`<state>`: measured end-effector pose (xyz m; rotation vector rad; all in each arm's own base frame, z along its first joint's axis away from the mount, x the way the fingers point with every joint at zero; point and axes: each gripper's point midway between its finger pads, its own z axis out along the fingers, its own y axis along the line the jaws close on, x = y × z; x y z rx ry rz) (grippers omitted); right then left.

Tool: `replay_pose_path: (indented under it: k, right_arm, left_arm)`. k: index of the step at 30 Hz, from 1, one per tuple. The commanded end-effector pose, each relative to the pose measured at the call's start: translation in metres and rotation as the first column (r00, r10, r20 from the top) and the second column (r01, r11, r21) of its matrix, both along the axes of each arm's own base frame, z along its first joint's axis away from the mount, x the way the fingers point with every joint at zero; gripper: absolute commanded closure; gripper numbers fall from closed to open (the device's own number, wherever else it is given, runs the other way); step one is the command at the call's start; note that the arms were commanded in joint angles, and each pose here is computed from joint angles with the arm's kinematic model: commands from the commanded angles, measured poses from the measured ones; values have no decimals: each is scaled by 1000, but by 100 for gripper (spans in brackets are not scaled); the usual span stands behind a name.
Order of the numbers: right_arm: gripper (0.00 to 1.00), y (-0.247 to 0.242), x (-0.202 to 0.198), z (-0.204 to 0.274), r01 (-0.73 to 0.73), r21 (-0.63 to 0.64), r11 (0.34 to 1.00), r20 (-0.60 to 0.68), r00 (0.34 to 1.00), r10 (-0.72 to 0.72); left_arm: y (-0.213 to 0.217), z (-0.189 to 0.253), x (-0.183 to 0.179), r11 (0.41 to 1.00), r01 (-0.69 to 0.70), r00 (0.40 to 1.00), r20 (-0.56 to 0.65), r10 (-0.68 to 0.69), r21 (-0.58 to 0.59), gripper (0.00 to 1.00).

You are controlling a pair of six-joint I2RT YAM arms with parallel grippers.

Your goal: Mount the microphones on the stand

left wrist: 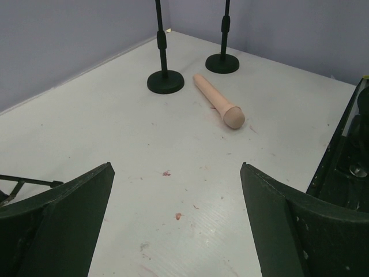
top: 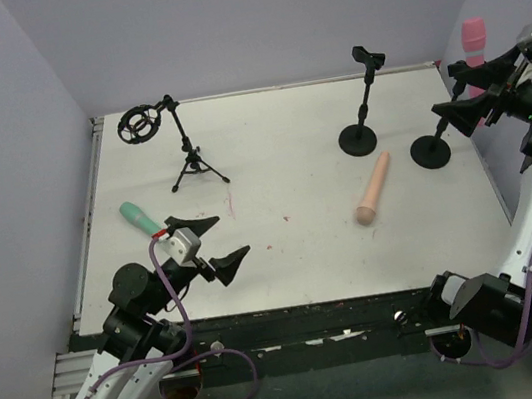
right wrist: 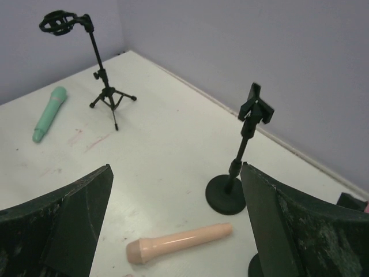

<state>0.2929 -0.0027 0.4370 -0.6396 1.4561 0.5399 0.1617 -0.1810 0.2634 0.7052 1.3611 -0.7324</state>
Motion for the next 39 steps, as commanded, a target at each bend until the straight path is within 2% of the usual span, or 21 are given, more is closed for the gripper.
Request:
replay_pose_path:
  k: [1, 7, 10, 14, 23, 28, 33, 39]
  right_arm:
    - [0, 20, -12, -41, -109, 61, 992, -78, 990, 114]
    - [0, 51, 6, -113, -98, -26, 995, -195, 977, 92]
    - [0, 57, 18, -145, -87, -53, 995, -241, 968, 72]
    - [1, 52, 44, -171, 3, -80, 997, -255, 967, -23]
    - [1, 65, 104, -190, 99, -57, 993, -154, 982, -107]
    - [0, 67, 136, -206, 207, -52, 977, -123, 969, -212]
    - [1, 58, 164, -216, 316, 21, 949, -135, 941, -310]
    - [4, 57, 188, -217, 329, 79, 941, -121, 940, -318]
  left_arm:
    - [-6, 7, 1, 994, 5, 995, -100, -16, -112, 1]
    - [-22, 0, 7, 963, 16, 970, -229, -80, -270, 1]
    - [-25, -6, 14, 961, -17, 956, -285, -65, -276, 1]
    - [-28, -7, 20, 965, -33, 947, -318, -53, -259, 1]
    - [-31, -13, 31, 964, -66, 934, -355, -31, -259, 1]
    - [-31, -15, 34, 965, -73, 932, -360, -23, -250, 1]
    - [-31, -16, 37, 966, -82, 933, -359, -12, -244, 1]
    - [-31, -18, 37, 970, -84, 933, -360, -4, -229, 1]
